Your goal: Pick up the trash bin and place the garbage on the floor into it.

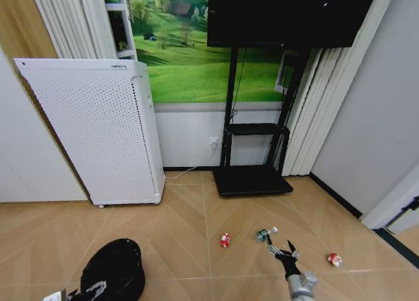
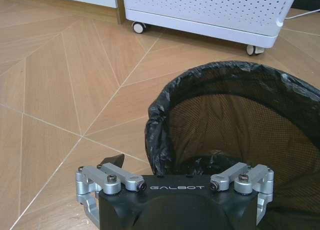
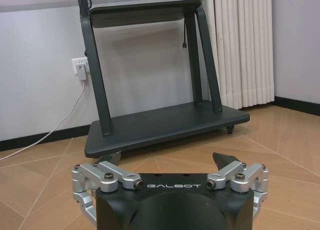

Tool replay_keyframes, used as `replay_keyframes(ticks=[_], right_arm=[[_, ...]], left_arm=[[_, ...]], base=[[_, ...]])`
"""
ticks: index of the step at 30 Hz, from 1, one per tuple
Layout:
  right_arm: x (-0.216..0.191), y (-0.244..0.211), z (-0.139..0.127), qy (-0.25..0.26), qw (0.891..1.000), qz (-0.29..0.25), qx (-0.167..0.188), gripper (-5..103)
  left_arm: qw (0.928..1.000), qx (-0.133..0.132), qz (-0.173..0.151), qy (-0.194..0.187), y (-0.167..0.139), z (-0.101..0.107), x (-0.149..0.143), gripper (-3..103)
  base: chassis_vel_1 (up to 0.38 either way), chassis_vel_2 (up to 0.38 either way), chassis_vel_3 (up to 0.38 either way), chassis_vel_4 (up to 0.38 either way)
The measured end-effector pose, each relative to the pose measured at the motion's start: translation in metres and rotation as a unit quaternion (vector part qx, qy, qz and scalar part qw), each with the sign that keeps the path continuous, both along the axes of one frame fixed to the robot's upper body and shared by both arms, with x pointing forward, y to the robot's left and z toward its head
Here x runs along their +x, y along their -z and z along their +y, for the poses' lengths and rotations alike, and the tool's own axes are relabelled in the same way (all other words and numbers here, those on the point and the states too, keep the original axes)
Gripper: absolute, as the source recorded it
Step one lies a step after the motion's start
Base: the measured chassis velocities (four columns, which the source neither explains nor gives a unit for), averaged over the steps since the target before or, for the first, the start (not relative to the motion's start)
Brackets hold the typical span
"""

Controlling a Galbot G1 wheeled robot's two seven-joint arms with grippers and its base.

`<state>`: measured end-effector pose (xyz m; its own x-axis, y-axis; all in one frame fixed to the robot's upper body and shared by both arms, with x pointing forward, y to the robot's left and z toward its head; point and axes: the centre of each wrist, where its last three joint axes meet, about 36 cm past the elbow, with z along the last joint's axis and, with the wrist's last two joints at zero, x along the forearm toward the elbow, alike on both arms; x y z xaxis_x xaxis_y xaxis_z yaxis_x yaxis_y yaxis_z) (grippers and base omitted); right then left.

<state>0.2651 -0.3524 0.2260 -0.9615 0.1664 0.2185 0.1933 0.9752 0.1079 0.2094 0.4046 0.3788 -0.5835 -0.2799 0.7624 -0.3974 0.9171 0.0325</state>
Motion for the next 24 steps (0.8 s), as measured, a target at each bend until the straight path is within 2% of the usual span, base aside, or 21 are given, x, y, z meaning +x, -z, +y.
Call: replay_keyframes(ticks=[6,15,19,20,22,23,24], right_arm=[[0.001,0.003,-0.004,0.002,1.0,0.003,-0.001,100],[0.0,0.007,-0.005,0.002,1.0,0.005,0.0,100],[0.003,0.007,-0.008,0.003,1.0,0.003,0.002,100],[0.004,0.008,-0.009,0.004,1.0,0.003,0.003,100],[0.004,0.008,-0.01,0.004,1.0,0.003,0.003,100],[0.004,0.009,-0.011,0.004,1.0,0.004,0.003,100],[0.004,0.01,-0.011,0.004,1.0,0.005,0.004,100]], left_arm=[[1.0,-0.003,0.002,-0.002,-0.005,0.009,0.008,100],[0.9998,-0.012,-0.002,-0.017,-0.001,0.006,0.016,97],[0.9996,-0.016,0.002,-0.023,0.003,0.006,0.014,93],[0.9995,-0.017,0.002,-0.026,0.004,0.006,0.014,88],[0.9995,-0.018,0.002,-0.026,0.005,0.007,0.014,88],[0.9994,-0.019,0.003,-0.027,0.005,0.006,0.013,76],[0.9994,-0.021,0.002,-0.028,0.005,0.005,0.012,76]], base=[[0.0,0.0,0.0,0.0],[0.0,0.0,0.0,0.0],[0.0,0.0,0.0,0.0],[0.0,0.0,0.0,0.0],[0.0,0.0,0.0,0.0],[0.0,0.0,0.0,0.0],[0.0,0.0,0.0,0.0]])
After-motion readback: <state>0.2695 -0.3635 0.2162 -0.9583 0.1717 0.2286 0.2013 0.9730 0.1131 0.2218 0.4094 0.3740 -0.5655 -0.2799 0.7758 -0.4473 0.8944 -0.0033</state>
